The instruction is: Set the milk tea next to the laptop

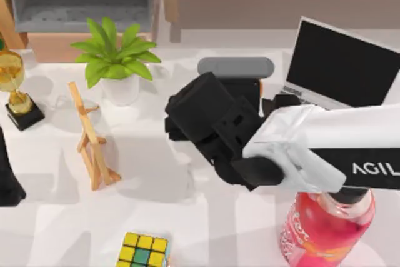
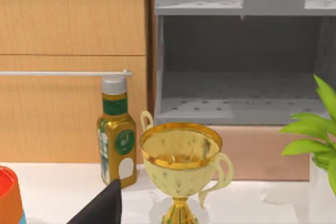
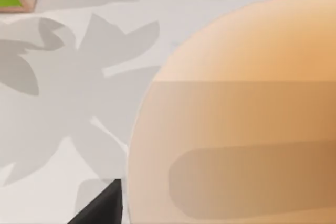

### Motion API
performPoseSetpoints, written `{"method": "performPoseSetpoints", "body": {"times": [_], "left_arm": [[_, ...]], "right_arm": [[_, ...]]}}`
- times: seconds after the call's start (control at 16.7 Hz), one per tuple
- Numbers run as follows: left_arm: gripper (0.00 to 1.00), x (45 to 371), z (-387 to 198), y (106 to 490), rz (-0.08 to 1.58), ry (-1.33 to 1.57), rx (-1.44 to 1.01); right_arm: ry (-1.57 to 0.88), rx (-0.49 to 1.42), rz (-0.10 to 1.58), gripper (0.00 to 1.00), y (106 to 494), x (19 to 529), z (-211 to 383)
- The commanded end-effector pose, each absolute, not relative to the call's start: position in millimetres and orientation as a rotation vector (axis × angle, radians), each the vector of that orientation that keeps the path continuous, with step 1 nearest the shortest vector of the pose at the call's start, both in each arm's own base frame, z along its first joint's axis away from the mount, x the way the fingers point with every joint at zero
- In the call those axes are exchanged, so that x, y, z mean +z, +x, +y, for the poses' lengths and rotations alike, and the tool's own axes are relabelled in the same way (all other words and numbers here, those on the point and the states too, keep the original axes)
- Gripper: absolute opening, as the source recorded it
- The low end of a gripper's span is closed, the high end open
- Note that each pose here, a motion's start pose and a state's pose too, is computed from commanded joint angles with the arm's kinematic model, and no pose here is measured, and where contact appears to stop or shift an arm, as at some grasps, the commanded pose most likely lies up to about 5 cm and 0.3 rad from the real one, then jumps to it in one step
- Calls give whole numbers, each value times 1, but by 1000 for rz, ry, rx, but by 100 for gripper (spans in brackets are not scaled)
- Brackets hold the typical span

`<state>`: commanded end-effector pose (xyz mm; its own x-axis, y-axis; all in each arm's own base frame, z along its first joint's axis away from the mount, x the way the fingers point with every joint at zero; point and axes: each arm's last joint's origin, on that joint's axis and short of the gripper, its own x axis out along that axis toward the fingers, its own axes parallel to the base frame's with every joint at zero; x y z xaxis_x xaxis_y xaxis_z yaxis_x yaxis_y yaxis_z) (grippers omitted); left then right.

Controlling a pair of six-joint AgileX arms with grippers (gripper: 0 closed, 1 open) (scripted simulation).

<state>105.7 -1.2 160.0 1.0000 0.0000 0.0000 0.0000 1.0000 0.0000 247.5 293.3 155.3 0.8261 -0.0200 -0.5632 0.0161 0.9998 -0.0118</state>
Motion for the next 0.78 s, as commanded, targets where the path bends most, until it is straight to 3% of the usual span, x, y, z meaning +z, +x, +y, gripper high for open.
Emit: {"method": "performPoseSetpoints", "body": {"times": [0.72,0.78], "left_arm": [[100,160,-1,106,0,0,0],[100,160,-1,106,0,0,0]], "right_arm": [[-7,-19,598,2,247,155,293],[-7,-19,598,0,247,155,293]]}}
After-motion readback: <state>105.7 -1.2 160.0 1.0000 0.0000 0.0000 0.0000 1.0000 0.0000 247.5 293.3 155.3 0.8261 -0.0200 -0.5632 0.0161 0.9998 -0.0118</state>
